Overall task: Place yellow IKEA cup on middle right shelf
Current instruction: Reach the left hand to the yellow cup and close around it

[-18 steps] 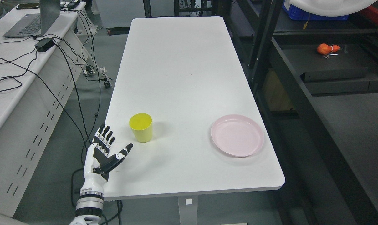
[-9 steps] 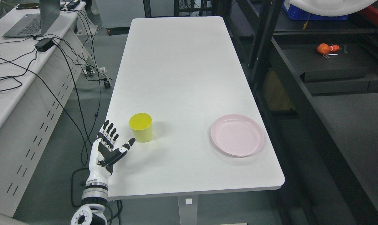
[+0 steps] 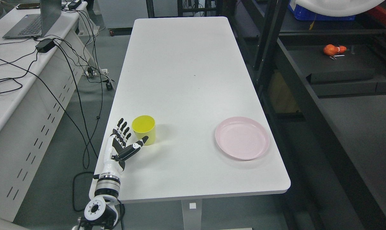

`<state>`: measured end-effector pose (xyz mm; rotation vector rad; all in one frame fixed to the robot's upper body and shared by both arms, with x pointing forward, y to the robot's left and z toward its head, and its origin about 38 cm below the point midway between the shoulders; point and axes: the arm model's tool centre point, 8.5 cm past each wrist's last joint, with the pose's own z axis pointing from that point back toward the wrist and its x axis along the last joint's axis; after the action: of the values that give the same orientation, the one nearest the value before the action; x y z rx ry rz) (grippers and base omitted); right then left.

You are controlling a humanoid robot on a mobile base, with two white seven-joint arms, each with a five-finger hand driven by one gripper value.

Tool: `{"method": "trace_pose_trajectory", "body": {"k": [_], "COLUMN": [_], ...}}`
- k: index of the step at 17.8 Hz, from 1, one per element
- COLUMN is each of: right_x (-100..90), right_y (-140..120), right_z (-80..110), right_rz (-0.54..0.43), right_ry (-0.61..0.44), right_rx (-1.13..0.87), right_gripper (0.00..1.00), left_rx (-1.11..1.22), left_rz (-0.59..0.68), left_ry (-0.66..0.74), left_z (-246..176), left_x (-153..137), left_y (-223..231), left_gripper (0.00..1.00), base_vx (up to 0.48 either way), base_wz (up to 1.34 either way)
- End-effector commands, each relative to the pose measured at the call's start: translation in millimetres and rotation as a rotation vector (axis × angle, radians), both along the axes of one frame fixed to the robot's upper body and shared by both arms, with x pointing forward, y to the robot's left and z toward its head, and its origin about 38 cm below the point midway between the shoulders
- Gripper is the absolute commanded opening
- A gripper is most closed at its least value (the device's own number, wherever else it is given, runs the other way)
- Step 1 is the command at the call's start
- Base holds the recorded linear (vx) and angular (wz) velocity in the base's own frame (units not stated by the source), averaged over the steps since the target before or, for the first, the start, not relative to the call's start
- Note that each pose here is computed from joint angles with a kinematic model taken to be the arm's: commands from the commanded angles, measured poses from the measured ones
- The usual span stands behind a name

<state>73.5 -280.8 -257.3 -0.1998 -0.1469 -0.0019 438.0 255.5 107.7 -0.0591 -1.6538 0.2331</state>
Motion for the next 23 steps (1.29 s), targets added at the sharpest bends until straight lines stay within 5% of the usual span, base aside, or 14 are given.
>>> {"method": "trace_pose_trajectory", "body": {"k": [1, 16, 19, 23], "right_x": [-9.1, -9.1, -9.1, -9.1], "right_y": [-10, -10, -10, -10], "right_z": [0.2, 0.2, 0.2, 0.2], "right_rz": [-0.009, -0.009, -0.009, -0.009], "right_ry": [0.014, 0.014, 0.014, 0.014], "right_rx": [-0.015, -0.015, -0.015, -0.015], "right_gripper": [0.99, 0.99, 0.99, 0.99], "left_rx": [0.078, 0.106, 0.105, 0.075], "left_rz": [-0.02, -0.06, -0.06, -0.024], "left_ry": [0.101, 0.15, 0.157, 0.052], "left_z": [-16, -16, -20, -15], "left_x": [28, 61, 60, 56], "left_y": [-4, -19, -19, -10], "left_gripper": [0.99, 0.96, 0.82, 0.39], "base_vx": [0.0, 0.0, 0.0, 0.0], "base_wz": [0.0, 0.0, 0.0, 0.0]}}
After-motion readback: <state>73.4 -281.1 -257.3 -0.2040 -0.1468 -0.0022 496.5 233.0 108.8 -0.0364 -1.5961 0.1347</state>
